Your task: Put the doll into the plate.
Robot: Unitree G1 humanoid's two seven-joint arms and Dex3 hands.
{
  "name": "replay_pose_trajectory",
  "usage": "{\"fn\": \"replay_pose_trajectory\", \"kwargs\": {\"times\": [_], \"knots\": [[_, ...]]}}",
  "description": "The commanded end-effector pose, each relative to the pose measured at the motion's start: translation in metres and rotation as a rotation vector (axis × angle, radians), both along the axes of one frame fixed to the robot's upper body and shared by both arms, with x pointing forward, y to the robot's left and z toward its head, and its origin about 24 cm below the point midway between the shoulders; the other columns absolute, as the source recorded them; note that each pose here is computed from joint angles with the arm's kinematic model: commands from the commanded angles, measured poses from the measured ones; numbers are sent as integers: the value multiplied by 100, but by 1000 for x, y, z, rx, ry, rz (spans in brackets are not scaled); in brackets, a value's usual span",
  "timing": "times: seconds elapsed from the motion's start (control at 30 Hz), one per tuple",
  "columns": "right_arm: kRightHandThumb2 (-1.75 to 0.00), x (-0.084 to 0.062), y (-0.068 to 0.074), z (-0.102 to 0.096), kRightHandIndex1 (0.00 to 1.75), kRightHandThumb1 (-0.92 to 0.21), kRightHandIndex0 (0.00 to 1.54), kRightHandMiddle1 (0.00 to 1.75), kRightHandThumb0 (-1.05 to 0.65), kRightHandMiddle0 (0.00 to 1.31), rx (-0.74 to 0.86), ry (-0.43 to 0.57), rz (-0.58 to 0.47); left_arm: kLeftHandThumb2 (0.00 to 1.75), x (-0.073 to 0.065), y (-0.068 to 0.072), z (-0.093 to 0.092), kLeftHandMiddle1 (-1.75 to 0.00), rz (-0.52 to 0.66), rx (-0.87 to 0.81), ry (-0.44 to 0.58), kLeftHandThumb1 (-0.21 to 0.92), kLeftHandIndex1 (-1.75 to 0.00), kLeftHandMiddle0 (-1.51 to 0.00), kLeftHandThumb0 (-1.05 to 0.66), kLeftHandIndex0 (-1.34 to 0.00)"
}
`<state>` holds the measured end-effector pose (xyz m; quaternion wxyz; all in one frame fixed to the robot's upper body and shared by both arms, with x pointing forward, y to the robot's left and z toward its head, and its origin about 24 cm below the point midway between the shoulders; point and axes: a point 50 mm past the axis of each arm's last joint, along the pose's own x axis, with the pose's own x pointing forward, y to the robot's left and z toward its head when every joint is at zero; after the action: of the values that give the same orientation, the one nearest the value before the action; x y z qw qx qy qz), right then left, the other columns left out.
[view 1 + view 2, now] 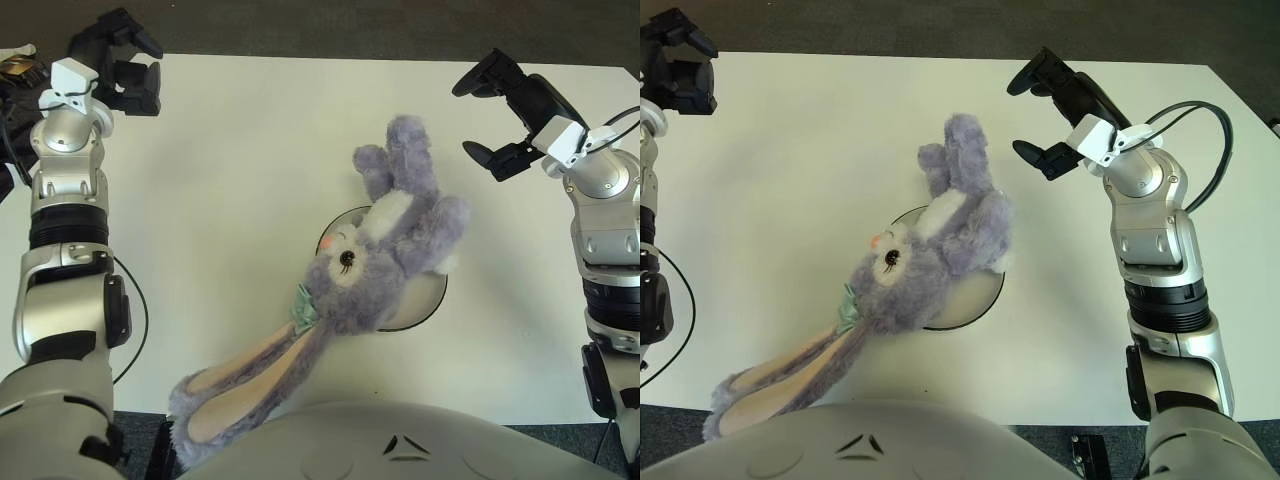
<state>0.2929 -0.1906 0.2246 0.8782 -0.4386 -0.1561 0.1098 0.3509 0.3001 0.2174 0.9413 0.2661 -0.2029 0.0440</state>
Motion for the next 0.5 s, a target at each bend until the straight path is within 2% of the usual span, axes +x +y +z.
{"fn": "replay_pose_trajectory", "kwargs": {"times": [0.0, 0.13, 0.27, 0.4, 0.47], "knots": [[-155, 0, -3, 0, 73, -13, 0, 139, 13, 0, 7, 3, -12, 124, 0, 3, 4, -175, 12, 30, -14, 38, -175, -134, -46, -56], [-156, -1, -4, 0, 72, -12, 0, 139, 15, 0, 6, 4, -16, 123, -1, 9, 5, -175, 13, 32, -13, 39, -175, -133, -46, -55], [-156, -1, -3, -1, 73, -12, 0, 140, 15, 0, 18, 10, -15, 124, 1, 9, 5, -175, 2, 18, -20, 38, -175, -133, -46, -56], [-157, -1, -3, -1, 74, -12, 0, 141, 17, 1, 29, 19, -26, 125, 9, -3, 6, -175, -16, 6, -32, 37, -175, -134, -46, -57], [-158, -1, -3, -1, 74, -13, 0, 141, 18, 1, 31, 21, -33, 125, 12, -12, 6, -175, -33, -1, -39, 37, -175, -133, -46, -56]]}}
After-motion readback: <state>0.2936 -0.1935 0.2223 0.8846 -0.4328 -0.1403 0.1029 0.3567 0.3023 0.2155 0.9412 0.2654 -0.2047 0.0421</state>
